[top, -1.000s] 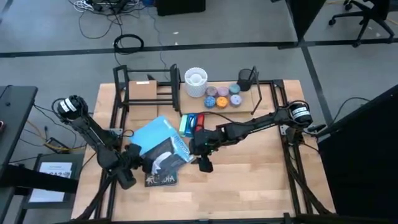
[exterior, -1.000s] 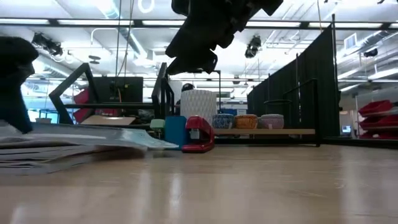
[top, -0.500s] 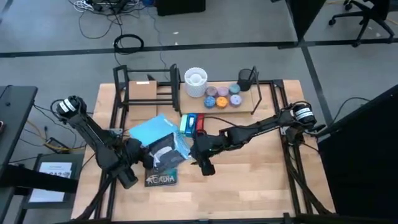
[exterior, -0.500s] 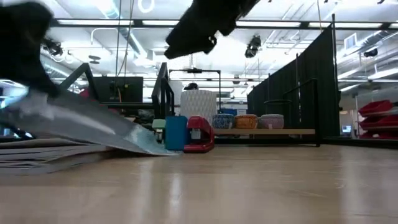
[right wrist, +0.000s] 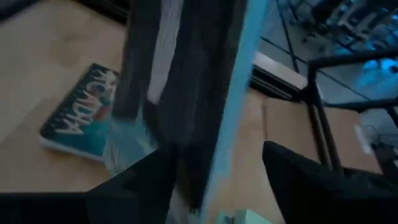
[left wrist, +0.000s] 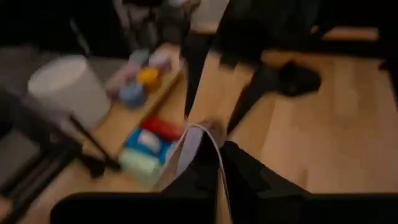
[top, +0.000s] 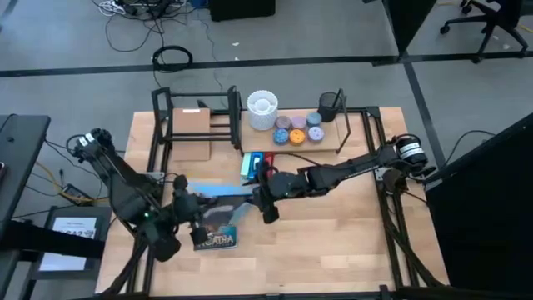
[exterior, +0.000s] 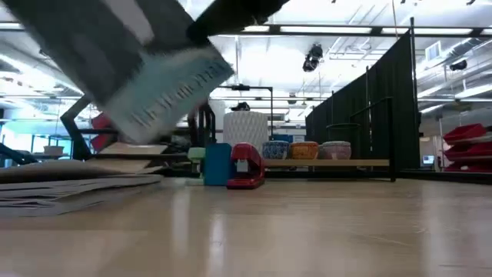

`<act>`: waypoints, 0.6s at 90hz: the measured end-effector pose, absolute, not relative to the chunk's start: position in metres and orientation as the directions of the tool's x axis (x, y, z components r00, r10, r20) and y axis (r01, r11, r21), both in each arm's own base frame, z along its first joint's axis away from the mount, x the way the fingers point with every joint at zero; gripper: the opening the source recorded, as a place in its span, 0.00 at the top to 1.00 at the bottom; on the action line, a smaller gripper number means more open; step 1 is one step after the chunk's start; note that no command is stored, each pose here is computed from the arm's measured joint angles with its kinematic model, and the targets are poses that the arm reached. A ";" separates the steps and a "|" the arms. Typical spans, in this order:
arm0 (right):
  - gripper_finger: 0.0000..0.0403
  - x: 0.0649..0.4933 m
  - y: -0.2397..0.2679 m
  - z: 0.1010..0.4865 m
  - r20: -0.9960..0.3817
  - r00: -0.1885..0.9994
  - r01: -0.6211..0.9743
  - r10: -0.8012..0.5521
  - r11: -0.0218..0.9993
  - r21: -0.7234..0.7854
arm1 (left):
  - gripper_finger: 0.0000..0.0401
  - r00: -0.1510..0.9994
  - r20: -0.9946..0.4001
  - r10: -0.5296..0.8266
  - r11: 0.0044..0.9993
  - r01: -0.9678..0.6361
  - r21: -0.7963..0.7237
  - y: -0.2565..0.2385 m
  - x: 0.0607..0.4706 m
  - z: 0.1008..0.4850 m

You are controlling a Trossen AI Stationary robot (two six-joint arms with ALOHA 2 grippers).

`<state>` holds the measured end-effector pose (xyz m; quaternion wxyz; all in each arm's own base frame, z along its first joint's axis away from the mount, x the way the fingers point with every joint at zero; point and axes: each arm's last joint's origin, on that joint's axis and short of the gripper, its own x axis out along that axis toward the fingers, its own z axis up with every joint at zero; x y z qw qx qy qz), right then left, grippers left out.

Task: Stock shelves
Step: Remove the blue book from the bookshelf

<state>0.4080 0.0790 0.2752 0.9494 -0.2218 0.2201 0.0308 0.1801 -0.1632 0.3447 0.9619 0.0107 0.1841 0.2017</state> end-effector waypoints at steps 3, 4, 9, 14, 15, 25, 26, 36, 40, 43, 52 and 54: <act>0.39 0.408 0.079 0.275 -0.430 0.902 -0.158 -0.032 0.903 -0.399 | 1.00 0.859 -0.334 0.387 0.921 -0.376 0.102 -0.165 0.182 0.347; 0.38 0.408 0.079 0.275 -0.431 0.902 -0.158 -0.032 0.904 -0.398 | 1.00 0.861 -0.330 0.387 0.922 -0.373 0.106 -0.165 0.183 0.347; 0.35 0.408 0.080 0.274 -0.435 0.900 -0.155 -0.031 0.910 -0.384 | 1.00 0.870 -0.309 0.386 0.923 -0.367 0.118 -0.166 0.185 0.350; 0.35 0.409 0.080 0.273 -0.438 0.899 -0.155 -0.024 0.917 -0.368 | 1.00 0.877 -0.293 0.380 0.925 -0.361 0.119 -0.168 0.187 0.353; 0.35 0.409 0.080 0.273 -0.439 0.898 -0.157 -0.020 0.918 -0.364 | 1.00 0.879 -0.290 0.379 0.925 -0.360 0.119 -0.168 0.188 0.353; 0.41 0.409 0.082 0.273 -0.443 0.895 -0.210 0.051 0.924 -0.319 | 1.00 0.883 -0.262 0.389 0.921 -0.367 0.133 -0.169 0.190 0.357; 0.42 0.409 0.082 0.273 -0.442 0.895 -0.211 0.053 0.925 -0.315 | 1.00 0.883 -0.259 0.392 0.920 -0.368 0.136 -0.169 0.190 0.357; 0.63 0.408 0.083 0.273 -0.448 0.892 -0.192 0.059 0.947 -0.258 | 1.00 0.881 -0.257 0.397 0.917 -0.369 0.152 -0.168 0.190 0.357; 0.76 0.407 0.083 0.273 -0.461 0.885 -0.186 0.060 0.954 -0.233 | 1.00 0.880 -0.260 0.398 0.917 -0.372 0.143 -0.168 0.190 0.356; 0.87 0.406 0.083 0.272 -0.469 0.881 -0.180 0.059 0.959 -0.219 | 1.00 0.880 -0.261 0.397 0.917 -0.375 0.134 -0.168 0.190 0.355; 0.97 0.399 0.080 0.270 -0.541 0.840 -0.164 0.043 0.970 -0.179 | 0.98 0.883 -0.313 0.349 0.937 -0.324 0.128 -0.169 0.190 0.348; 0.98 0.396 0.079 0.270 -0.563 0.826 -0.160 0.038 0.973 -0.169 | 0.96 0.884 -0.336 0.325 0.946 -0.301 0.123 -0.169 0.190 0.346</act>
